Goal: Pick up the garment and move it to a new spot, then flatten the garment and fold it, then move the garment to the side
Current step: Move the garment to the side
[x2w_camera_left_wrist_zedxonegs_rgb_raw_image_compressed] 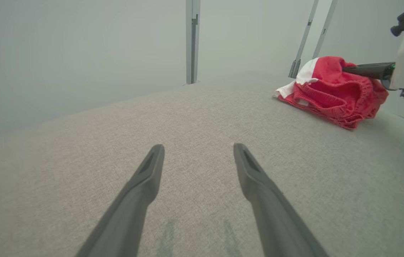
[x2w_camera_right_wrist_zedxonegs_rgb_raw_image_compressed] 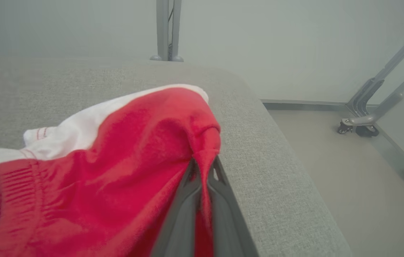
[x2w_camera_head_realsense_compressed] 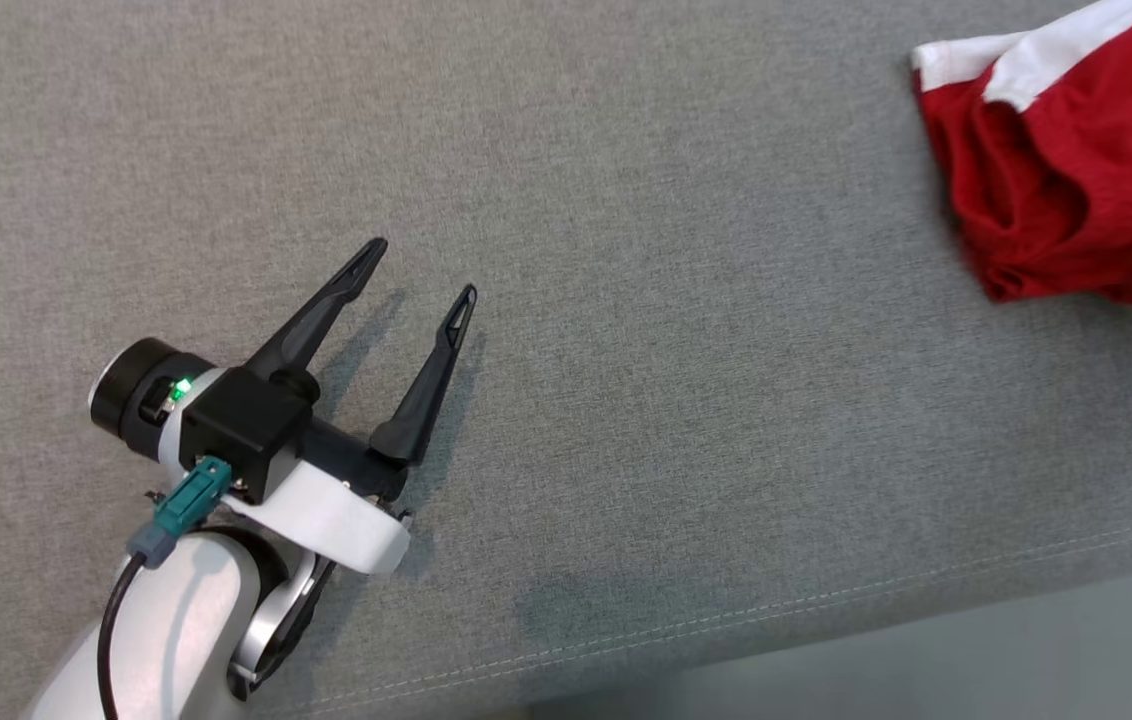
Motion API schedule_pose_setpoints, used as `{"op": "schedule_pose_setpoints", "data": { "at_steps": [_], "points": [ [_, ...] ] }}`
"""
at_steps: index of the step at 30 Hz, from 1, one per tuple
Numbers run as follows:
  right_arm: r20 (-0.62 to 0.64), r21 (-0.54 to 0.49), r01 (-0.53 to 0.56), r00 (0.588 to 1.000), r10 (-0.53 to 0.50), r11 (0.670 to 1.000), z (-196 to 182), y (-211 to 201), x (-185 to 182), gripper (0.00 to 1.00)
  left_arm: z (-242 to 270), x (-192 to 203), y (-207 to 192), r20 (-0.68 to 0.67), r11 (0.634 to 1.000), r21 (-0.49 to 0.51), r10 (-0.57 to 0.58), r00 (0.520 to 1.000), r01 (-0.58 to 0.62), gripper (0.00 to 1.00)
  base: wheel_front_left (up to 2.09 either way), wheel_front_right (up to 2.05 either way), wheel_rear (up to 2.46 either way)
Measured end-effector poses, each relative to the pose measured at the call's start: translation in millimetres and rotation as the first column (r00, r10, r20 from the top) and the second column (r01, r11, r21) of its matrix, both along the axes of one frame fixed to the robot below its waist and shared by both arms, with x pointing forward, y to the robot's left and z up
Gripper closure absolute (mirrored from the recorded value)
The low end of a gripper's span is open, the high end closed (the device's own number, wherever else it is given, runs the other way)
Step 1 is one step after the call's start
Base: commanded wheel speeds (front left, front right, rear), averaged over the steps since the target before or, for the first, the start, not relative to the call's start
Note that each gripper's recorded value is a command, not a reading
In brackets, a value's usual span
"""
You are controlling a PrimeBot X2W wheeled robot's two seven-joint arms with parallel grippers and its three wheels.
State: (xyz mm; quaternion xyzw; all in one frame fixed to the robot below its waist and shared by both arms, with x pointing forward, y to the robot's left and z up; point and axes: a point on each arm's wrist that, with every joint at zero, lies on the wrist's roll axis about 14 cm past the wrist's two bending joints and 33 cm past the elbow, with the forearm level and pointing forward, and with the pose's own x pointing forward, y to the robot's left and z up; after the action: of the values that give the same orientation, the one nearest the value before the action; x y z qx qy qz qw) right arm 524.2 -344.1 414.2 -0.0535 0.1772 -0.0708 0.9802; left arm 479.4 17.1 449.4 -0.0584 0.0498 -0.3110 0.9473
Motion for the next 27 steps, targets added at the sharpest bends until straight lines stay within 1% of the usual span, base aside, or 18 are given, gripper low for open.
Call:
{"op": "schedule_pose_setpoints", "data": {
  "at_steps": [1,2,3,4,6,10,13,16,20,22,27],
  "points": [
    [-0.012,-0.001,0.019,1.0,-0.019,1.0,-4,-5,0,1.0,-2,2,-1,0.0,1.0,0.002,-0.004,1.0,0.004,0.0,0.0,0.0,0.0],
    [-0.021,0.004,0.043,0.999,-0.043,0.999,-8,-11,-1,0.79,-4,4,-3,-0.002,1.0,0.004,-0.013,1.0,0.013,0.0,0.0,0.0,0.0],
    [-0.031,0.005,0.062,0.998,-0.062,0.998,-12,-15,-1,0.34,-7,5,-4,-0.004,1.0,0.004,-0.02,1.0,0.02,0.0,0.0,0.0,0.0],
    [-0.039,0.001,0.076,0.996,-0.076,0.997,-14,-19,-1,0.0,-8,7,-6,-0.005,1.0,0.004,-0.025,1.0,0.025,0.0,0.0,0.0,0.0],
    [-0.038,0.005,0.103,0.994,-0.102,0.995,-14,-25,-1,0.0,-10,7,-11,-0.006,0.999,0.0,-0.038,0.999,0.038,0.0,0.0,0.0,0.0],
    [0.008,-0.014,0.105,0.994,-0.105,0.994,1,-30,1,0.0,-10,7,-16,-0.004,0.999,-0.004,-0.053,0.999,0.053,0.0,0.0,0.0,0.0],
    [0.117,-0.014,0.087,0.989,-0.085,0.996,34,-25,11,0.0,-2,6,-17,0.012,0.999,-0.004,-0.054,0.998,0.054,0.0,0.0,0.0,0.0],
    [0.232,-0.018,0.051,0.972,-0.046,0.999,65,-11,13,0.0,9,8,-12,0.039,1.0,-0.011,-0.027,0.999,0.028,0.0,0.0,0.0,0.0],
    [0.337,-0.027,-0.01,0.941,0.018,1.0,89,21,1,0.0,24,10,6,0.07,0.999,-0.016,0.049,0.996,-0.048,0.0,0.0,0.0,0.0],
    [0.376,-0.013,-0.05,0.925,0.051,0.999,96,43,-6,0.0,30,7,20,0.076,0.995,-0.017,0.097,0.992,-0.096,0.0,0.0,0.0,0.0],
    [0.455,0.03,-0.158,0.881,0.127,0.987,111,99,-24,0.0,38,-4,64,0.078,0.971,-0.011,0.238,0.968,-0.237,0.0,0.0,0.0,0.0]
  ]
}}
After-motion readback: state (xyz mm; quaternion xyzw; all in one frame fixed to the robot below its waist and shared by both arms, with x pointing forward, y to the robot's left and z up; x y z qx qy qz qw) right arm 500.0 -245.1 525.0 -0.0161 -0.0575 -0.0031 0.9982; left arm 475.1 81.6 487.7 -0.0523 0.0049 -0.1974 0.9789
